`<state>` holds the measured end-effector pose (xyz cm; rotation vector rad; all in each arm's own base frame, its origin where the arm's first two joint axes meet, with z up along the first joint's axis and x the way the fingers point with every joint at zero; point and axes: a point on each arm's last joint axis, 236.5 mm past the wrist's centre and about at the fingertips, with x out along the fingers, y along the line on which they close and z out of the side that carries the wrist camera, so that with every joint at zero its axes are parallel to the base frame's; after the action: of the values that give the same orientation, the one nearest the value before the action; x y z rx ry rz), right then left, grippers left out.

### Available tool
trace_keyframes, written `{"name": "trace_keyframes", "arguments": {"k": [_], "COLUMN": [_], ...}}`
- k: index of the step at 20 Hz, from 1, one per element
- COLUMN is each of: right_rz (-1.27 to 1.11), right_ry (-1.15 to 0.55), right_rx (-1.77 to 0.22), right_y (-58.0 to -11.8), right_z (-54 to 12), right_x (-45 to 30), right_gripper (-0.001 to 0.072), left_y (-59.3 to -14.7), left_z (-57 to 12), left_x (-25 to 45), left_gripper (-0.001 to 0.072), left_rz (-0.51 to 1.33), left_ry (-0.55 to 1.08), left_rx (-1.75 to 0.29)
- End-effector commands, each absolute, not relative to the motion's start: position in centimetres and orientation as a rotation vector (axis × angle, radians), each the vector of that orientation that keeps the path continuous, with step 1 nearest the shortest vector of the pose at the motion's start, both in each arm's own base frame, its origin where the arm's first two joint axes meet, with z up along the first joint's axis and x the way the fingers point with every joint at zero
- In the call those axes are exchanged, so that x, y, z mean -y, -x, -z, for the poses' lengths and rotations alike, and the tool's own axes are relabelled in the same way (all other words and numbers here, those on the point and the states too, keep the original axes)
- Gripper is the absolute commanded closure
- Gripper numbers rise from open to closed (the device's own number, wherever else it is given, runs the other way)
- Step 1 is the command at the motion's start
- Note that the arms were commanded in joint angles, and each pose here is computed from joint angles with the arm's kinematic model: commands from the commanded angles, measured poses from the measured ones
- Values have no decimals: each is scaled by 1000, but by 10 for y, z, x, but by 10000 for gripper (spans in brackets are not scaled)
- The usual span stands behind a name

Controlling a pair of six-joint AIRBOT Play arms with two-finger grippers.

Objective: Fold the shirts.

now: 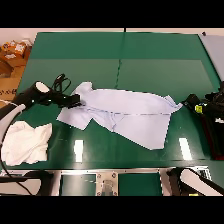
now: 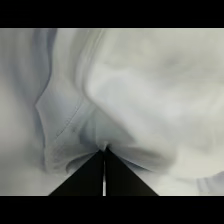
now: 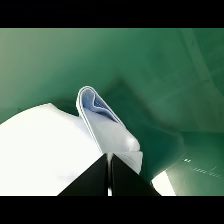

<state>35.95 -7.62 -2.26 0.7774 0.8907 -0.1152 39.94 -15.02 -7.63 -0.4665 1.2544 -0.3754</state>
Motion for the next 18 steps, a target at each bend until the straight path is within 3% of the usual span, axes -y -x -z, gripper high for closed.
{"name": "trace_keyframes", "arguments": {"k": [1,3,5,6,7,8,13,14,18], "right_rz": [110,86,74,74,75,75,76,78,91], "right_ry": [-780,-779,-771,-769,-766,-766,-766,-766,-761], "right_rx": [-885,-878,-868,-868,-871,-870,-869,-868,-853], "right_y": [-361,-366,-370,-370,-369,-369,-369,-370,-372], "right_z": [20,9,1,1,1,1,1,1,1], "right_x": [76,74,74,74,74,74,75,75,79], "right_gripper": [699,699,699,699,699,699,699,699,699], "left_y": [-400,-413,-400,-389,-383,-380,-391,-393,-392], "left_z": [55,20,23,33,41,49,70,71,77], "left_x": [163,164,158,153,151,149,125,127,166], "left_gripper": [679,679,677,616,248,7,11,47,49], "left_rz": [447,486,466,421,401,374,279,280,381], "left_ry": [446,397,374,390,402,423,418,434,518], "left_rx": [-1255,-1202,-1286,-1343,-1368,-1377,-1330,-1327,-1338]}}
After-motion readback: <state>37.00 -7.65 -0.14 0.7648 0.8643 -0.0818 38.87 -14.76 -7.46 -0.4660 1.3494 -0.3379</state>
